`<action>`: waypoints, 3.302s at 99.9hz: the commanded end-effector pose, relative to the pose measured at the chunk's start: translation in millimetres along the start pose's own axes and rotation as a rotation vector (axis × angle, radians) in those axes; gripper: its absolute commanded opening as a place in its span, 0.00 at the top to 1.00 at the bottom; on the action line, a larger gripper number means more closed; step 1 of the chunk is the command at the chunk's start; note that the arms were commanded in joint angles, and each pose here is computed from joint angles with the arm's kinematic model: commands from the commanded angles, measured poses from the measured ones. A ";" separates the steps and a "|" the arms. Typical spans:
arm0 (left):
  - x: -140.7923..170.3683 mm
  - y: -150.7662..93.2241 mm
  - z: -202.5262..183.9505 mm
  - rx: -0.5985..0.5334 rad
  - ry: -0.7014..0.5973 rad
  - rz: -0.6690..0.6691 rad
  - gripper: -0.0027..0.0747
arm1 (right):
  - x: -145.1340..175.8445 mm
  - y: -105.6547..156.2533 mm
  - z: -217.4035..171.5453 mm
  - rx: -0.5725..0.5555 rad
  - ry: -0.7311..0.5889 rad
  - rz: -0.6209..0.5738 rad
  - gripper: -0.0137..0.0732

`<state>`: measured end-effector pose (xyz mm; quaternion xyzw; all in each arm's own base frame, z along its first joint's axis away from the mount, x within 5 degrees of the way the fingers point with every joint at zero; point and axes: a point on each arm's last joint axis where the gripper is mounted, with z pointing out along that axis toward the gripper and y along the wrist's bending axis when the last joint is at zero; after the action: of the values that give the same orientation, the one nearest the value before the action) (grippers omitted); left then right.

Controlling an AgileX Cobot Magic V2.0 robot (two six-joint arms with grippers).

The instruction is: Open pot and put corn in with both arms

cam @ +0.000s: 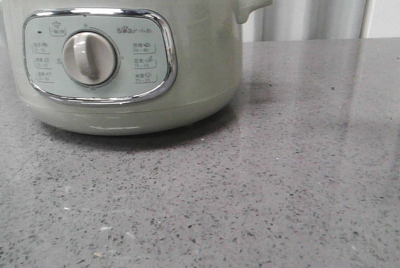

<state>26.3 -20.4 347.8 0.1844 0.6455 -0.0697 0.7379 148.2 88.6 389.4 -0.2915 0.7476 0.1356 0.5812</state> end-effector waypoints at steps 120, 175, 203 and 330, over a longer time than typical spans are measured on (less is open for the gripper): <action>45.3 2.7 13.7 -0.088 0.001 0.028 0.99 | 34.8 9.4 -84.8 0.157 -0.324 -0.137 0.89; 146.9 -8.8 6.2 -0.152 0.136 -0.116 0.99 | 34.8 9.4 -84.8 0.157 -0.324 -0.137 0.89; 164.5 -12.1 3.3 -0.151 0.304 -0.179 0.99 | 35.0 9.5 -84.7 0.156 -0.322 -0.137 0.89; 164.6 -11.2 3.2 -0.169 0.305 -0.180 0.99 | 191.4 8.0 -59.7 0.511 -0.284 0.011 0.89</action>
<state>52.6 -9.6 182.7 0.0811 0.7843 -0.0438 0.6136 67.6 14.5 227.8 -0.1445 0.7018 0.0044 0.6975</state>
